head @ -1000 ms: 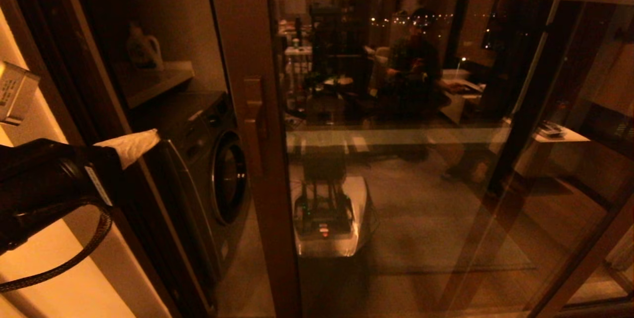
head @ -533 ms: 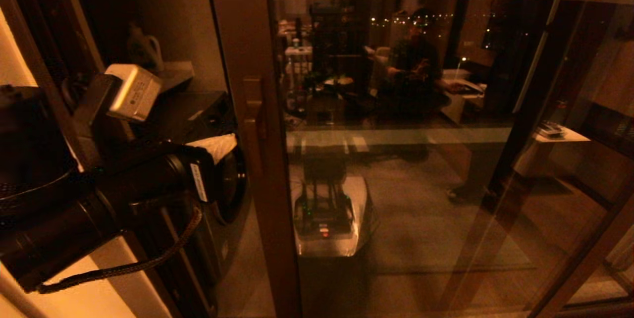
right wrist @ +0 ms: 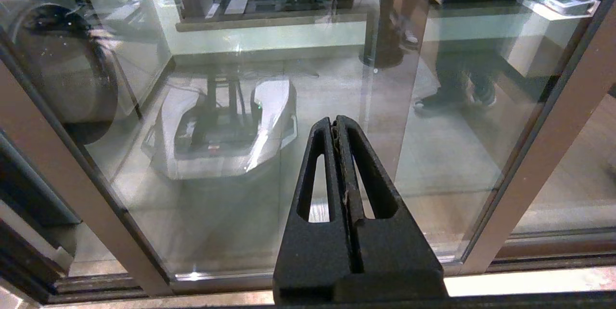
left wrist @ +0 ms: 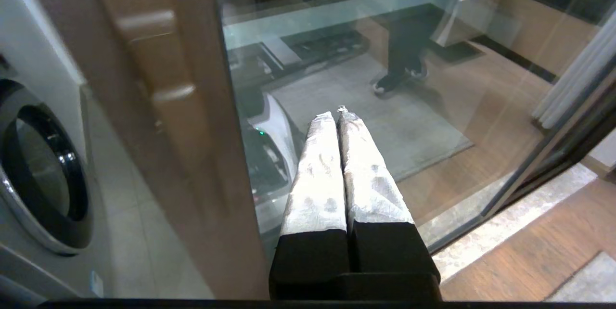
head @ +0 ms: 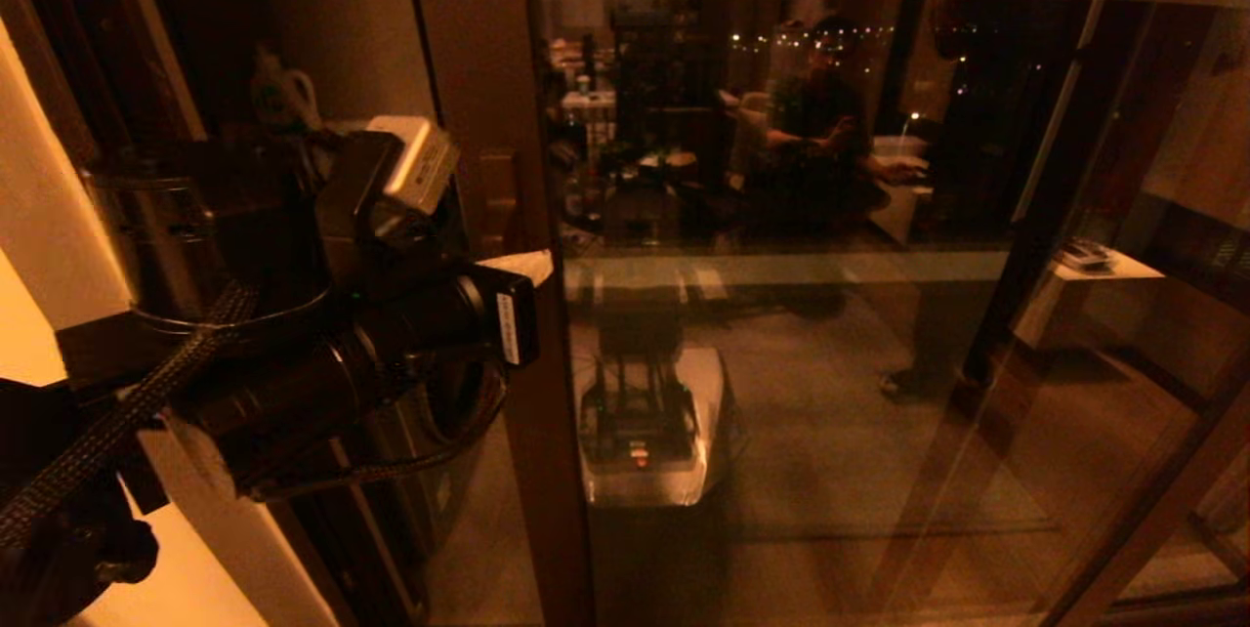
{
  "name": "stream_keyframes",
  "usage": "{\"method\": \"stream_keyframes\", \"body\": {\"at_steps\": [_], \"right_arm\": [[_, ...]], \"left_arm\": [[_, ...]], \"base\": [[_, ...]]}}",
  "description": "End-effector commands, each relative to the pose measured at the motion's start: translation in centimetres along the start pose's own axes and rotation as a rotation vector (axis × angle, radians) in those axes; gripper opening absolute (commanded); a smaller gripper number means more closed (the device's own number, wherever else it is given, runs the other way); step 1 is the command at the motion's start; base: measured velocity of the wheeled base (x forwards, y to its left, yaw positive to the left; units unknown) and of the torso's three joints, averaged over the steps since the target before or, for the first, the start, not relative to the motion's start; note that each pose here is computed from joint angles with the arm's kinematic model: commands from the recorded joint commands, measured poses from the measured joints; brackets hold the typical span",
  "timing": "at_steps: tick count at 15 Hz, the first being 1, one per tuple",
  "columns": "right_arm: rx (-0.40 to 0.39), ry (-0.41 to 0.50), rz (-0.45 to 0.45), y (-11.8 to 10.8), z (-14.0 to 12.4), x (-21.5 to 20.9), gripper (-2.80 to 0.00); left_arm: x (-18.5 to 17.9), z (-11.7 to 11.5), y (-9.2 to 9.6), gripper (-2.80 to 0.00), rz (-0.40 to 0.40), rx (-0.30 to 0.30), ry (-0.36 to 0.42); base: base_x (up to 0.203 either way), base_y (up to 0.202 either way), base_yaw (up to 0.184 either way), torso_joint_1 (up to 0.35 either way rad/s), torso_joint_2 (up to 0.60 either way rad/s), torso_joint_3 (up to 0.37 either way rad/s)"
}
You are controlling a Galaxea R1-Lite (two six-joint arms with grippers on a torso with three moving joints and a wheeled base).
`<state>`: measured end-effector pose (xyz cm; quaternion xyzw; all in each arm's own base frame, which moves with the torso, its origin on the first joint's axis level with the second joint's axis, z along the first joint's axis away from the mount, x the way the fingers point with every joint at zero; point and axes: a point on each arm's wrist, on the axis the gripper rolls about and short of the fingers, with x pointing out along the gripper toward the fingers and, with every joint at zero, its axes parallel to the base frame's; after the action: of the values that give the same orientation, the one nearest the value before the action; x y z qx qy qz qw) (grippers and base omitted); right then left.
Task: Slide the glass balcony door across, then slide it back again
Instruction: Close the slid door
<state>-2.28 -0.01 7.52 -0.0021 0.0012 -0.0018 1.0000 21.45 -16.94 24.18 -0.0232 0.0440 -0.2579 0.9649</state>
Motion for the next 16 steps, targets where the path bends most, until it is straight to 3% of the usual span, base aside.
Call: {"method": "stream_keyframes", "body": {"at_steps": [1, 5, 10, 16], "right_arm": [[0.000, 0.002, 0.000, 0.0, 0.0, 0.0, -2.80], [0.000, 0.002, 0.000, 0.0, 0.0, 0.0, -2.80], [0.000, 0.002, 0.000, 0.0, 0.0, 0.0, -2.80], [0.000, 0.002, -0.001, 0.0, 0.0, 0.0, -2.80]], "left_arm": [[2.0, -0.8, -0.6, -2.80, 0.002, 0.004, 0.030], [4.2, -1.1, -1.8, -2.80, 0.100, 0.008, 0.025], [4.8, -0.6, -1.6, -2.80, 0.207, 0.007, 0.001], [5.6, -1.0, 1.0, -2.80, 0.307, 0.023, 0.015]], "base": [[0.000, 0.000, 0.000, 0.000, 0.00, 0.000], [0.000, 0.000, 0.000, 0.000, 0.00, 0.000], [0.000, 0.000, 0.000, 0.000, 0.00, 0.000], [0.000, 0.000, 0.000, 0.000, 0.00, 0.000]]}}
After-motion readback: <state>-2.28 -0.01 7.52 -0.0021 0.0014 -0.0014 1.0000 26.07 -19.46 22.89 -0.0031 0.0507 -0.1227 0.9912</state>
